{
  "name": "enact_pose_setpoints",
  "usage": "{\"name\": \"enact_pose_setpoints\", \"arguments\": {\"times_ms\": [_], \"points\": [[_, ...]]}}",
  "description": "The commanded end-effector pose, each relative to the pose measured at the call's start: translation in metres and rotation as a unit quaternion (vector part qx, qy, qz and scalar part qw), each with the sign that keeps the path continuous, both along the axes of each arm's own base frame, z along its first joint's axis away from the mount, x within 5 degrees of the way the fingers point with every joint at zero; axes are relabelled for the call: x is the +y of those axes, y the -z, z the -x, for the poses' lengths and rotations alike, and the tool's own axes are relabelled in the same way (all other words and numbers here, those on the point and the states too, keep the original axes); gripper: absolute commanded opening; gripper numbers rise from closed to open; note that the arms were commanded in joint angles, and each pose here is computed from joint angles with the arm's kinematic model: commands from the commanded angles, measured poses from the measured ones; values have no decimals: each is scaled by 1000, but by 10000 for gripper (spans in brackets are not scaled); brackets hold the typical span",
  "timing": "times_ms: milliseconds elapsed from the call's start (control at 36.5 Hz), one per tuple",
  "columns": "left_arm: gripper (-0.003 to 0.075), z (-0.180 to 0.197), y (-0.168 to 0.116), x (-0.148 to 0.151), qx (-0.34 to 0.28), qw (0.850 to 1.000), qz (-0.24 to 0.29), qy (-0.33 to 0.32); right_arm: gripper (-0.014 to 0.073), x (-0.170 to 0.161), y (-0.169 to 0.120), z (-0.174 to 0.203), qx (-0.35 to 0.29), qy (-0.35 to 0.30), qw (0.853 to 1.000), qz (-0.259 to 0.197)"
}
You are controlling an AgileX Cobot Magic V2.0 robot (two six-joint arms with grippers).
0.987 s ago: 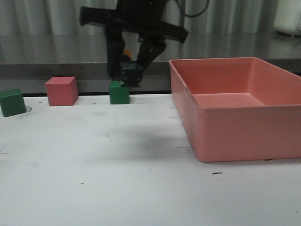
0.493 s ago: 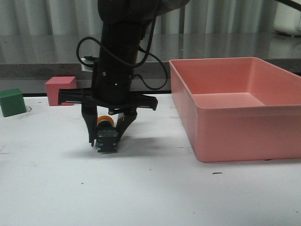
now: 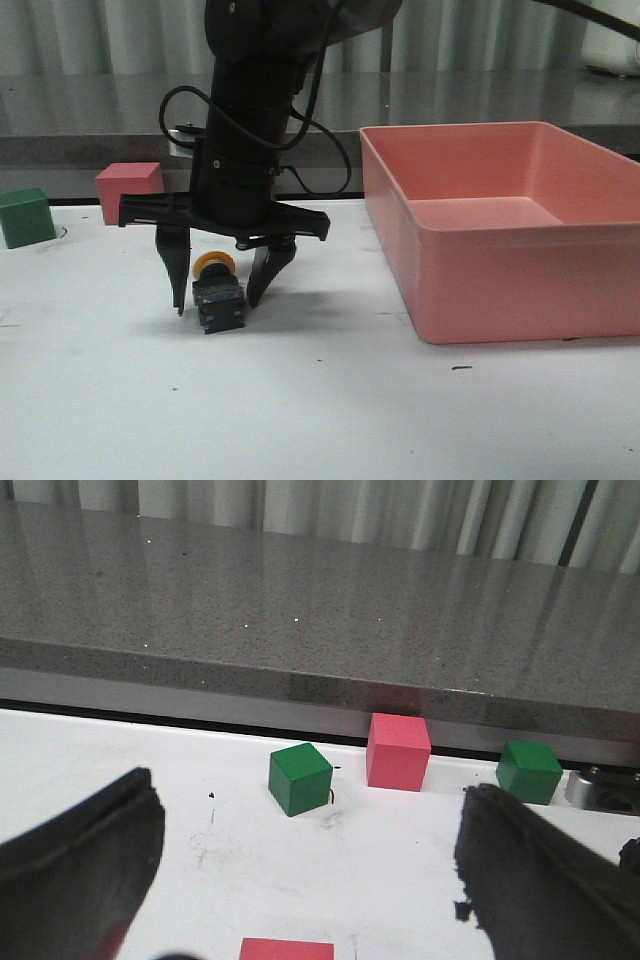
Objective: Place and stand button with both arms
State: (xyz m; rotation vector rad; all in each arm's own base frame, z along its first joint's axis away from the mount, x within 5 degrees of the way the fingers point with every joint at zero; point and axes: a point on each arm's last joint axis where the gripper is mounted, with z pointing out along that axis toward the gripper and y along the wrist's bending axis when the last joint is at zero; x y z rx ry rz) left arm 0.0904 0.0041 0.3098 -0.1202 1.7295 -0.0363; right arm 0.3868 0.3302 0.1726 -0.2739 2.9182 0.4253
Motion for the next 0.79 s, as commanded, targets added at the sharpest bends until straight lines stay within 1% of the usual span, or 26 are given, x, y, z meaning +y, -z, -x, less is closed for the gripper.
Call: {"name": "enact_pose_setpoints", "arguments": {"times_ms": [0,137,192,247,329,384,439,548,631,768], "points": [[564,-2,-18,1,-53,999,-1,-3,518,-4,-71,8,-57,-11,997,-47],[564,-2,-18,1,-53,999,-1,-3,517,-13,-111,19,-83,-23,994,-62],[564,-2,-18,1,-53,999,-1,-3,493,-18,-131,23,-103,-26,992,-73],[564,-2,-18,1,-53,999,-1,-3,412,-25,-147,25,-119,-24,989,-80],[564,-2,-18,1,-53,999,-1,-3,179,-39,-170,27,-141,-17,985,-92],[564,-2,-18,1,-53,999,-1,-3,40,-50,-184,29,-153,-15,984,-95],[564,-2,-18,1,-53,999,-1,-3,-74,-63,-197,29,-160,-5,982,-97],[564,-2,-18,1,-53,999,-1,-3,-68,-91,-217,28,-176,15,980,-97],[564,-2,-18,1,-53,999,-1,-3,-68,-115,-230,27,-181,23,979,-86],[564,-2,-18,1,-53,999,-1,-3,-68,-145,-247,30,-204,9,977,-62]]}}
